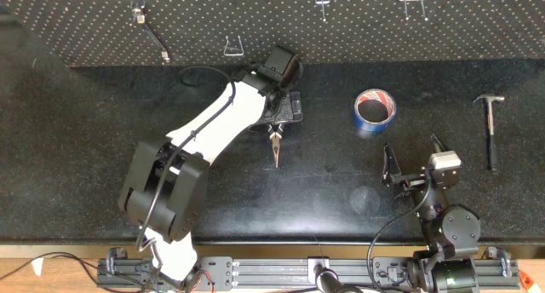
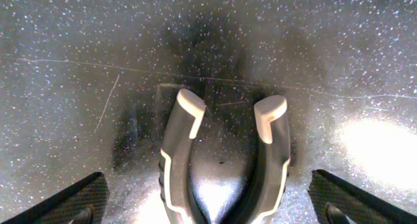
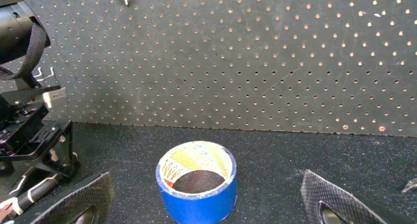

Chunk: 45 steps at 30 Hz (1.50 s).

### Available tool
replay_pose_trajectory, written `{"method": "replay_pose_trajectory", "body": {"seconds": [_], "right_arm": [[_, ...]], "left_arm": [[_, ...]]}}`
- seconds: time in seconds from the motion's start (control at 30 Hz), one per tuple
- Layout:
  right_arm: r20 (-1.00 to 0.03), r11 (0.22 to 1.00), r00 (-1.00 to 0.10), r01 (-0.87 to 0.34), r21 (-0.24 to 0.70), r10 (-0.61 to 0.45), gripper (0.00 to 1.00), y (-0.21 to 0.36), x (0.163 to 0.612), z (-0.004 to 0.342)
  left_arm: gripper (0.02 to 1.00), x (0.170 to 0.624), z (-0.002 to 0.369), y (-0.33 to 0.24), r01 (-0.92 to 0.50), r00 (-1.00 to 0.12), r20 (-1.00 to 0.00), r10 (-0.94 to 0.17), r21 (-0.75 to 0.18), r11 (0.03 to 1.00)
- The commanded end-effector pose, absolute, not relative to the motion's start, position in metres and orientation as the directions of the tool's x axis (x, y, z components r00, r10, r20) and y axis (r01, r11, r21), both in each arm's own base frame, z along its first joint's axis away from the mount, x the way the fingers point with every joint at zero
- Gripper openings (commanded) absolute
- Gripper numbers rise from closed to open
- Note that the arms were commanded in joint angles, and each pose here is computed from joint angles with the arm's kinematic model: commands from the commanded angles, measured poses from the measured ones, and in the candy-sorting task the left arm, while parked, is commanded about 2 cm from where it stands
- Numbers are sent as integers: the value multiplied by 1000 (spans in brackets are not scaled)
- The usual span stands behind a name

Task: Place Tools Onto Pegboard

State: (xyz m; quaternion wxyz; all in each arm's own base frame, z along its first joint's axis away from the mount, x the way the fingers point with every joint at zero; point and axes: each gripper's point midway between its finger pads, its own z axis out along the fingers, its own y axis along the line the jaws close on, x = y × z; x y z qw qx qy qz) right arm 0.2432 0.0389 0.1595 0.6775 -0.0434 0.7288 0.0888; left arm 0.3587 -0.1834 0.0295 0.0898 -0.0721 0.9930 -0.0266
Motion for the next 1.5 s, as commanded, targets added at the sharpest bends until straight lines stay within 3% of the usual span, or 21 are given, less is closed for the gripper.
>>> {"method": "replay_pose_trajectory", "body": {"seconds": [0.03,0.33,1.0,1.2,1.33,1.5], "right_arm": [[-996,982,-73,-181,60,47,943,39,243,159],[-996,982,-73,-181,60,47,943,39,243,159],[-996,982,-73,-181,60,47,943,39,243,159],[-996,982,-73,-181,60,47,943,39,243,159],[-996,982,-73,-181,60,47,943,39,243,159],[-996,982,-73,-181,60,47,943,39,243,159]], "left_arm": [[996,365,29,-188,-173,-966,-183,-185,-76,982],[996,365,29,-191,-129,-971,-191,-140,-70,989],[958,362,21,-189,-146,-974,-168,-154,-58,988],[726,362,21,-189,-140,-974,-169,-148,-57,989],[623,362,21,-189,-140,-975,-169,-147,-57,989],[389,362,21,-189,-140,-974,-172,-148,-54,989]]}}
